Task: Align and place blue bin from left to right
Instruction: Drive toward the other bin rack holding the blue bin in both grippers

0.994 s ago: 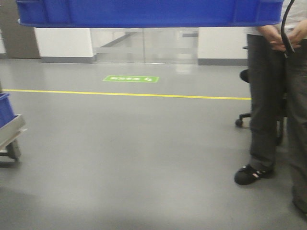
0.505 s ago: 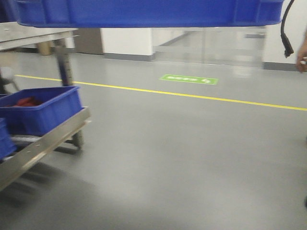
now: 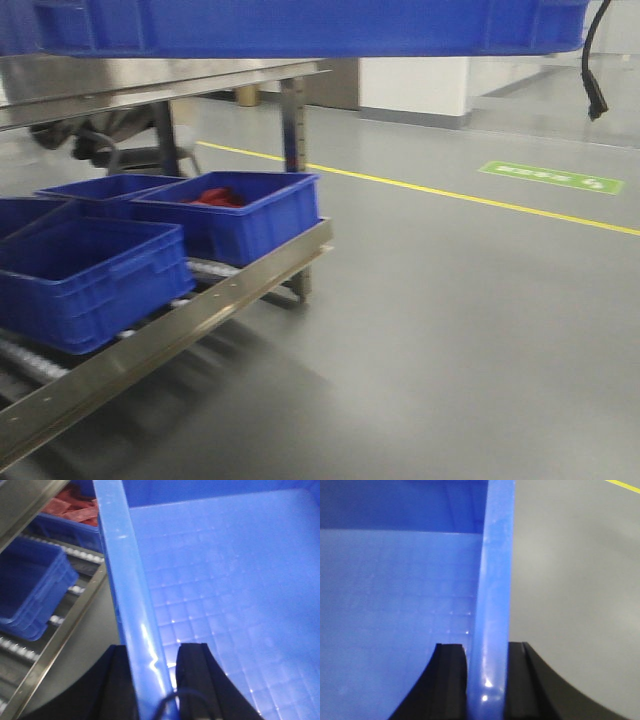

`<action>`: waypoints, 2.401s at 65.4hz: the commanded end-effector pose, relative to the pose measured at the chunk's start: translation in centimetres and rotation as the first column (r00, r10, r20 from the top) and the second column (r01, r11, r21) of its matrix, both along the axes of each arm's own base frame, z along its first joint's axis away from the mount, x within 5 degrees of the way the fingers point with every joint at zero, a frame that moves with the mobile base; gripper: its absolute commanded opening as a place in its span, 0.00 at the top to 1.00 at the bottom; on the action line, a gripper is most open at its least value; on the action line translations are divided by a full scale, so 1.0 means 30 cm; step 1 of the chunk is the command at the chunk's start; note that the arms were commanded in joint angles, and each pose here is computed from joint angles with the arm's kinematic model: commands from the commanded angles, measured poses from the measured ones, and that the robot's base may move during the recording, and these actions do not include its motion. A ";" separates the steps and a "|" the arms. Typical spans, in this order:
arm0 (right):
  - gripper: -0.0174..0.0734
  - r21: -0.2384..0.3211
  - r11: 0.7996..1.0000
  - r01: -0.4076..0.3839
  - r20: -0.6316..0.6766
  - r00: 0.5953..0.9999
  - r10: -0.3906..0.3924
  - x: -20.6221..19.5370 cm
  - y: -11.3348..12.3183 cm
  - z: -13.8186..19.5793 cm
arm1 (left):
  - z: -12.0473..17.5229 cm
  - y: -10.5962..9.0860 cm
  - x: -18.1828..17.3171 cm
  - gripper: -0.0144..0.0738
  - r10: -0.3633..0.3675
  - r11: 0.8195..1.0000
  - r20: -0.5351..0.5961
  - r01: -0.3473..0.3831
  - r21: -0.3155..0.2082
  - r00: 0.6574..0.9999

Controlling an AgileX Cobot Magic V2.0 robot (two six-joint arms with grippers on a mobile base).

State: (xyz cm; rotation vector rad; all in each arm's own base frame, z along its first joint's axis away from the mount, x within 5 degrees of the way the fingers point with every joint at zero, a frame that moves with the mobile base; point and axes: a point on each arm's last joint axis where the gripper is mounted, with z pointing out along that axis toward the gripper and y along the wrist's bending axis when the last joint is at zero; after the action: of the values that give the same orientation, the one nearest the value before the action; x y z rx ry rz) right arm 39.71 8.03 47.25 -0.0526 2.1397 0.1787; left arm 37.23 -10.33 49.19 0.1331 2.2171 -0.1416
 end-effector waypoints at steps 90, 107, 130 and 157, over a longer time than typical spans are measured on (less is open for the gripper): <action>0.89 0.018 1.000 -0.019 0.141 0.990 0.016 -0.018 0.005 0.074 | 0.070 -0.014 -0.036 0.96 -0.048 0.997 0.110 0.054 -0.053 0.993; 0.89 0.018 1.000 -0.019 0.141 0.990 0.016 -0.018 0.005 0.074 | 0.070 -0.014 -0.036 0.96 -0.048 0.997 0.110 0.054 -0.053 0.993; 0.89 0.018 1.000 -0.019 0.141 0.990 0.016 -0.018 0.005 0.074 | 0.070 -0.014 -0.036 0.96 -0.048 0.997 0.110 0.054 -0.053 0.993; 0.89 0.019 1.000 -0.019 0.143 0.990 0.016 -0.018 0.005 0.074 | 0.070 -0.014 -0.036 0.96 -0.048 0.997 0.110 0.054 -0.053 0.993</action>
State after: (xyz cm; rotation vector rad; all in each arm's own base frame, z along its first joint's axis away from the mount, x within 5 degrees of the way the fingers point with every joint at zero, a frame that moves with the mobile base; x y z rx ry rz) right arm 39.71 8.04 47.25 -0.0545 2.1397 0.1798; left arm 37.23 -10.31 49.19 0.1326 2.2168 -0.1392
